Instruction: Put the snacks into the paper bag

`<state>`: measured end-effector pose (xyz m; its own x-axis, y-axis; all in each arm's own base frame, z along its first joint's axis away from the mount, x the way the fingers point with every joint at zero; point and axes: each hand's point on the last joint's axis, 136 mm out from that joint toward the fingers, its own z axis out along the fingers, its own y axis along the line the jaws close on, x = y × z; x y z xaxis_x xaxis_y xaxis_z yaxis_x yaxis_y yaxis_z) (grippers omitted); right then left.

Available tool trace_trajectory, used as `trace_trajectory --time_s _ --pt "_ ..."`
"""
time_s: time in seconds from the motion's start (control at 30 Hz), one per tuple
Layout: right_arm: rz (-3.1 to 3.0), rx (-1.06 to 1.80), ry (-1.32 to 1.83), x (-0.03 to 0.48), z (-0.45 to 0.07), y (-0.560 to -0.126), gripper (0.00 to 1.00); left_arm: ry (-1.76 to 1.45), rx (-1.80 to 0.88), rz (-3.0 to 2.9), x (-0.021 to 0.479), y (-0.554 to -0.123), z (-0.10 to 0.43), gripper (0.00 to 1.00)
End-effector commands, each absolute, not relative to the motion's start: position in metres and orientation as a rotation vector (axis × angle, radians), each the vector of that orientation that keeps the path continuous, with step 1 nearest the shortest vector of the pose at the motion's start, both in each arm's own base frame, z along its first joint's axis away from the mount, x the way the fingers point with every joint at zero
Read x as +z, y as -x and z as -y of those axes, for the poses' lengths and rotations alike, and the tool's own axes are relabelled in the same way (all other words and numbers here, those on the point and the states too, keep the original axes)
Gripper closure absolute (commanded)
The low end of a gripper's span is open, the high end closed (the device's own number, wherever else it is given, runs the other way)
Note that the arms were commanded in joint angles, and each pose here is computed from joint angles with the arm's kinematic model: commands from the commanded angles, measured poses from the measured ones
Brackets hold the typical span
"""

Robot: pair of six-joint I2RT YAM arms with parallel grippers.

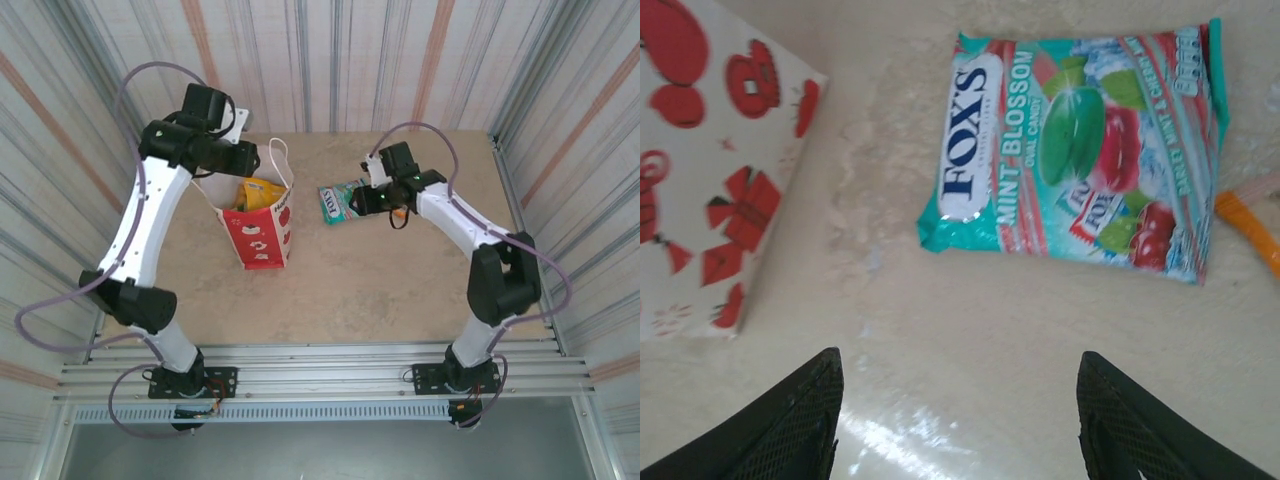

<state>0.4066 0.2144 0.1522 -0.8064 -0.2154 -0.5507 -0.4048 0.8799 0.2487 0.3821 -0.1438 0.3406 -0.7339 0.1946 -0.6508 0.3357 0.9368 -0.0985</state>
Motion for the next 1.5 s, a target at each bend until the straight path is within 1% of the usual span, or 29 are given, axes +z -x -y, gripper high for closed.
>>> trace_trajectory --time_s 0.0,0.3,0.47,0.67,0.93,1.03,1.07,1.17,1.3,1.4,1.47 --pt "-2.618 0.274 0.611 0.129 -0.209 -0.409 0.33 -0.361 -0.241 -2.367 0.355 -0.370 0.134 0.46" --pt "-2.768 0.465 0.363 0.100 -0.201 -0.480 0.30 -0.460 -0.291 -2.299 0.351 -0.341 0.146 0.48" --pt "-2.808 0.459 0.293 0.078 -0.189 -0.508 0.29 -0.513 -0.363 -2.231 0.352 -0.329 0.157 0.49" --pt "-2.828 0.499 0.297 0.058 -0.191 -0.517 0.30 -0.561 -0.380 -2.190 0.355 -0.325 0.166 0.49" --pt "-2.859 0.493 0.320 0.034 -0.196 -0.516 0.33 -0.593 -0.394 -2.171 0.356 -0.326 0.174 0.49" --pt "-2.878 0.482 0.325 0.025 -0.196 -0.514 0.36 -0.608 -0.395 -2.162 0.357 -0.324 0.177 0.49" --pt "-2.884 0.479 0.331 0.022 -0.198 -0.513 0.37 -0.613 -0.396 -2.159 0.358 -0.323 0.178 0.49" --pt "-2.896 0.453 0.359 0.012 -0.202 -0.510 0.48 -0.621 -0.392 -2.152 0.359 -0.323 0.181 0.49" --pt "-2.906 0.409 0.399 0.004 -0.206 -0.506 0.67 -0.629 -0.383 -2.148 0.359 -0.322 0.182 0.49" --pt "-2.884 0.410 0.413 0.011 -0.209 -0.506 0.78 -0.634 -0.374 -2.153 0.357 -0.322 0.181 0.49" --pt "-2.854 0.419 0.412 0.022 -0.209 -0.507 0.82 -0.637 -0.372 -2.152 0.357 -0.321 0.181 0.49"
